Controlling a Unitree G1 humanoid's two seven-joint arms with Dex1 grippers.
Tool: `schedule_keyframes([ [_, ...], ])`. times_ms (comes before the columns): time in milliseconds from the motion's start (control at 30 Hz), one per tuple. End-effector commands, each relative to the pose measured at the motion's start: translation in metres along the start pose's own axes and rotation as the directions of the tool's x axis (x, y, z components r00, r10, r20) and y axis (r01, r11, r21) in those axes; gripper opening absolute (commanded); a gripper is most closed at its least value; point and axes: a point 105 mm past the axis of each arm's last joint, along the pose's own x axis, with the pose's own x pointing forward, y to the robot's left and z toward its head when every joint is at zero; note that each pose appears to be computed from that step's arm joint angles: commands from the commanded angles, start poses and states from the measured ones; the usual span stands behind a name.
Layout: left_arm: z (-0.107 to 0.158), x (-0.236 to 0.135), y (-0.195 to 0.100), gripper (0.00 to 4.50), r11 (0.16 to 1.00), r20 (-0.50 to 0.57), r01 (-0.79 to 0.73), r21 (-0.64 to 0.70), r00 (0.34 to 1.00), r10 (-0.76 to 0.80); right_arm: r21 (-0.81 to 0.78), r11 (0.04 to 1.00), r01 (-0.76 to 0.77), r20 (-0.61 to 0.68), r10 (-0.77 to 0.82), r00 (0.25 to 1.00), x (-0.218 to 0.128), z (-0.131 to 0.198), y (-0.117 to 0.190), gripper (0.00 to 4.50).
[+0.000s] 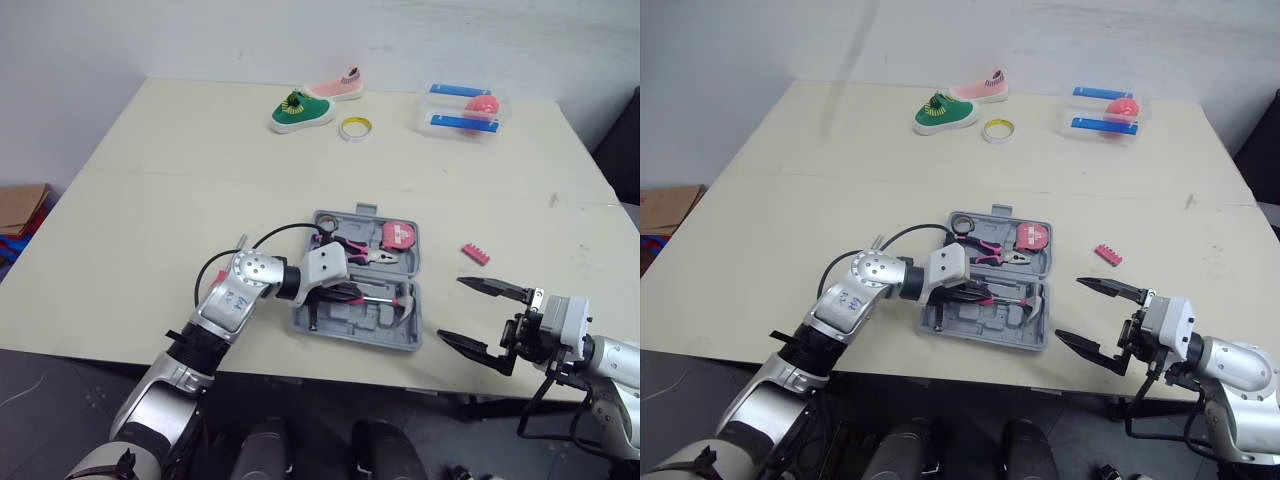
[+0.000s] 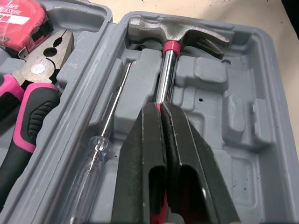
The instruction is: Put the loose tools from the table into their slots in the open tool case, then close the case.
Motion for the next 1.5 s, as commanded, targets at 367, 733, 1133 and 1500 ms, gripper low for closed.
schedule_keyframes([
  [367, -0.085, 0.028, -0.031, 0.05, 0.982, -0.363, 0.079, -0.173, 0.922, -0.139, -0.028, 0.999, 0.023, 0.009, -0.023, 1.0, -0.004, 0.004, -0.003, 4.5],
  [733, -0.012, 0.017, 0.0, 0.05, 0.999, 0.064, -0.023, -0.029, 0.998, 0.025, -0.031, 0.999, 0.04, -0.001, -0.04, 0.999, -0.006, 0.002, -0.008, 4.5],
  [1133, 0.02, -0.131, 0.011, 2.27, 0.958, 0.435, -0.282, 0.058, 0.871, 0.229, -0.081, 0.991, 0.105, -0.104, -0.113, 0.988, -0.042, -0.011, -0.041, 4.5],
  [1500, -0.076, -0.318, -0.01, 4.43, 0.542, 0.079, -0.83, -0.129, 0.537, 0.84, -0.131, 0.957, 0.26, -0.237, -0.285, 0.929, -0.105, -0.033, -0.067, 4.5],
])
